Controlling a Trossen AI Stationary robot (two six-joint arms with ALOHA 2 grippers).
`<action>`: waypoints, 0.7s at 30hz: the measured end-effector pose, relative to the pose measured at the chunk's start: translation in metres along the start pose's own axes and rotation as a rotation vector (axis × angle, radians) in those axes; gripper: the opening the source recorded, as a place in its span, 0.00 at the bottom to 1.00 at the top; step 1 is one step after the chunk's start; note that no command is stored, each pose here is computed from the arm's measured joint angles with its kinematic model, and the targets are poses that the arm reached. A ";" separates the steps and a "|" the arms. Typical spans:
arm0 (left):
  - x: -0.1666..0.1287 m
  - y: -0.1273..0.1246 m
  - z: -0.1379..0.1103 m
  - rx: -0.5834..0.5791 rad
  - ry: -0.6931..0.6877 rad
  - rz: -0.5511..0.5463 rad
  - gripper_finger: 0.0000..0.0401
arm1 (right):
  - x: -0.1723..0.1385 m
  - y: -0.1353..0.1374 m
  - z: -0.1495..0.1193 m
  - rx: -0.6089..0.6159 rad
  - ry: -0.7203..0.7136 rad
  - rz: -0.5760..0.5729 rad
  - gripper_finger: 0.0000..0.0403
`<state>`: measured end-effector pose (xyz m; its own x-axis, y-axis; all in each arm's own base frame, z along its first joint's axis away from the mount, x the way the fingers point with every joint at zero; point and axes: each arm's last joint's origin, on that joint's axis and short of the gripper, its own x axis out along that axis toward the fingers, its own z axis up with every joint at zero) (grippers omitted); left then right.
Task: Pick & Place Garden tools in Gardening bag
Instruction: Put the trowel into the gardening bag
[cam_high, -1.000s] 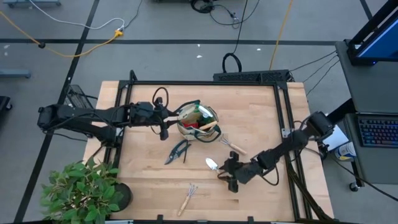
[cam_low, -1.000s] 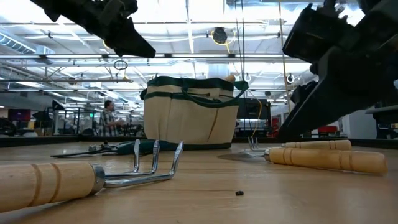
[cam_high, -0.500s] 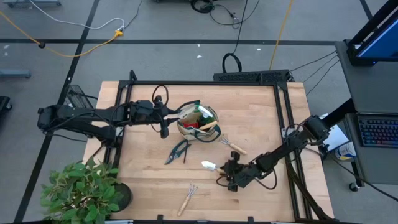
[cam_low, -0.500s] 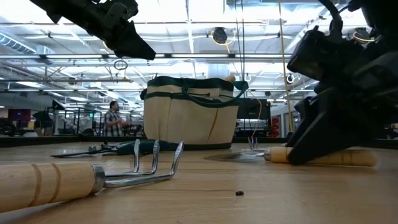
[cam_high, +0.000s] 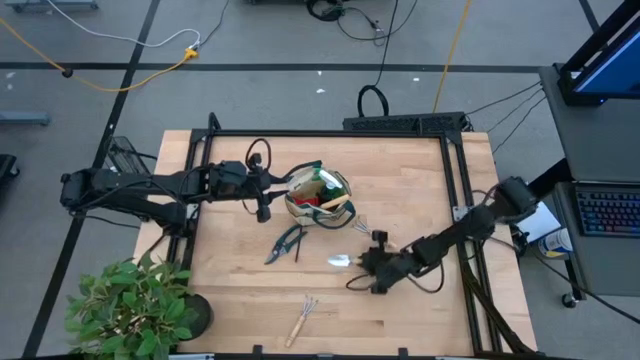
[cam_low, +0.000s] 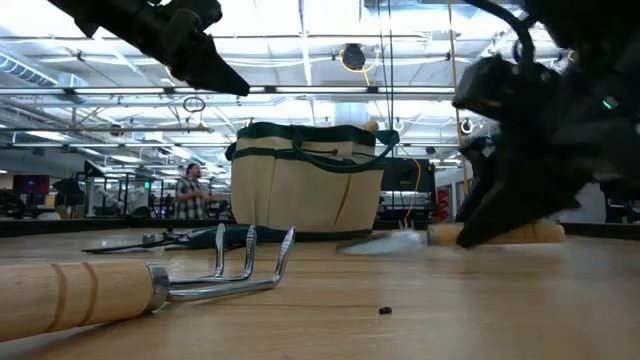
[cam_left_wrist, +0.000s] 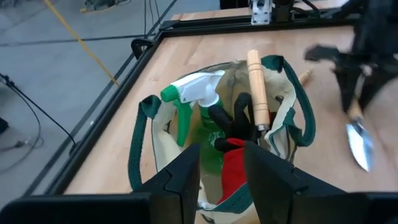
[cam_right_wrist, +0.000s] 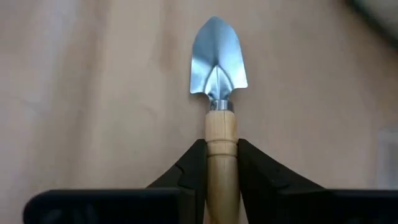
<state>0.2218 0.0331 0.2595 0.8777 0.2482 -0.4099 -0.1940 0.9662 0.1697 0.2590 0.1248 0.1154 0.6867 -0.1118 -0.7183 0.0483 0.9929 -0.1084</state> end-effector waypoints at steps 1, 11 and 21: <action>0.000 0.000 0.000 0.019 0.001 0.000 0.32 | -0.004 -0.004 0.005 -0.006 -0.011 0.019 0.14; 0.011 -0.010 -0.006 0.104 0.022 -0.207 0.32 | -0.069 -0.067 0.071 -0.156 -0.310 -0.002 0.15; 0.052 -0.024 -0.014 0.166 0.009 -0.155 0.32 | -0.094 -0.137 0.142 -0.405 -0.257 0.065 0.15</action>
<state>0.2660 0.0242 0.2216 0.8873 0.0993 -0.4503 0.0180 0.9683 0.2490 0.2908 0.0050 0.2960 0.8384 0.0145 -0.5449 -0.2523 0.8964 -0.3645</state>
